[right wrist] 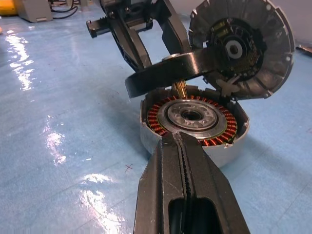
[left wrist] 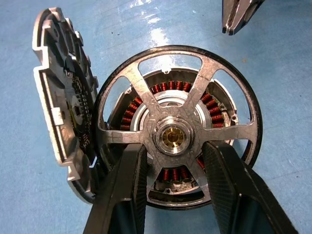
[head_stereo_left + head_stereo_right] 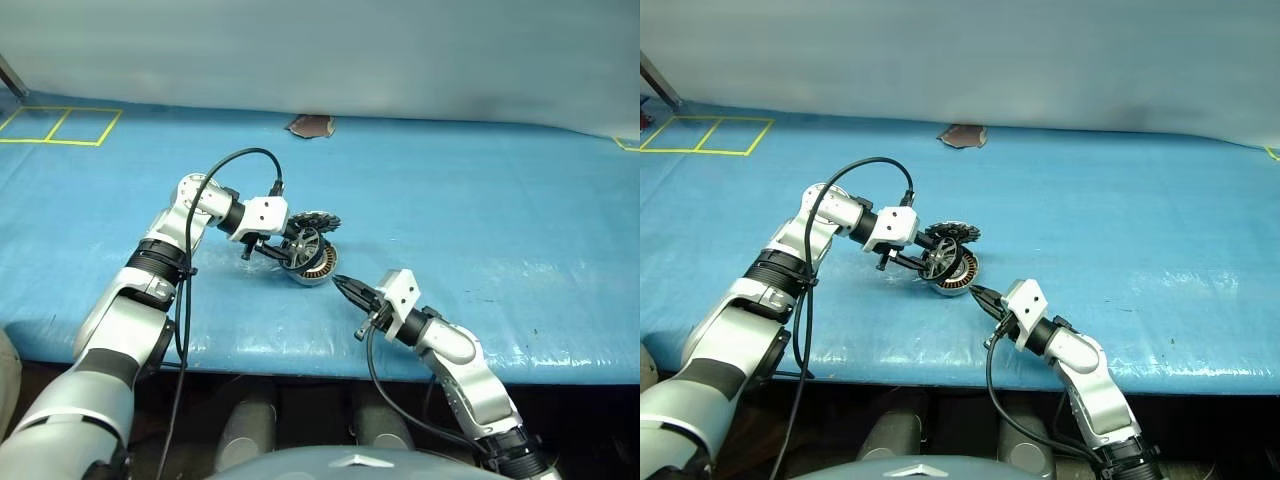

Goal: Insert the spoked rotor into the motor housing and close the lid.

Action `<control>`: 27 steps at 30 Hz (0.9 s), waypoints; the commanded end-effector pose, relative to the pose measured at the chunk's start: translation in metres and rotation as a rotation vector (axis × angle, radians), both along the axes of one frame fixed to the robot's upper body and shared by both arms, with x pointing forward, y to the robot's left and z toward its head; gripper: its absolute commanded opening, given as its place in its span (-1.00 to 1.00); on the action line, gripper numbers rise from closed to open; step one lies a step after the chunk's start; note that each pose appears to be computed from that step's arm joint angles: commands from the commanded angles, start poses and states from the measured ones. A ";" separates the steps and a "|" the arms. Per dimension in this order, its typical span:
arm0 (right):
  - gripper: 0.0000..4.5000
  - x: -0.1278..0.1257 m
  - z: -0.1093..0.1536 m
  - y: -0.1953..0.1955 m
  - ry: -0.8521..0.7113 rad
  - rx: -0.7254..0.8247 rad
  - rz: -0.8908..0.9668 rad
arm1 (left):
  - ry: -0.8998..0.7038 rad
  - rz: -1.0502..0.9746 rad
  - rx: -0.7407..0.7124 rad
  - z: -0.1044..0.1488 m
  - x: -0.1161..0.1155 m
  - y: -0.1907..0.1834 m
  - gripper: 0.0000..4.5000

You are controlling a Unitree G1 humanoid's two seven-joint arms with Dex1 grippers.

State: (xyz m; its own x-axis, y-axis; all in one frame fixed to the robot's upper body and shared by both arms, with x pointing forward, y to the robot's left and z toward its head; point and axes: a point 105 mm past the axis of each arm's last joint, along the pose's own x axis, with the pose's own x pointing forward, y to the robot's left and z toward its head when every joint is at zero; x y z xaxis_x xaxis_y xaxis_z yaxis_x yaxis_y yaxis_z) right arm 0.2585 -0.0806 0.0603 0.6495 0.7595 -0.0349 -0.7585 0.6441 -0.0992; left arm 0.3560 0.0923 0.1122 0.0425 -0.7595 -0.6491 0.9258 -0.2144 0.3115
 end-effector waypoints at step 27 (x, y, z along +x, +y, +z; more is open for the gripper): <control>-1.00 0.001 0.003 -0.003 -0.043 -0.005 -0.033 | -0.012 -0.011 -0.012 0.019 0.008 -0.008 -0.31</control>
State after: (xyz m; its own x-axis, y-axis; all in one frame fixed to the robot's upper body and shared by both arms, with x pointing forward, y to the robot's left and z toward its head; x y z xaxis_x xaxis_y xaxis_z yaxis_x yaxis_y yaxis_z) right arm 0.2583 -0.0833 0.0535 0.6723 0.7386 -0.0501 -0.7388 0.6650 -0.1093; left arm 0.3610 0.0883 0.1197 0.0294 -0.7556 -0.6544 0.9327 -0.2146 0.2897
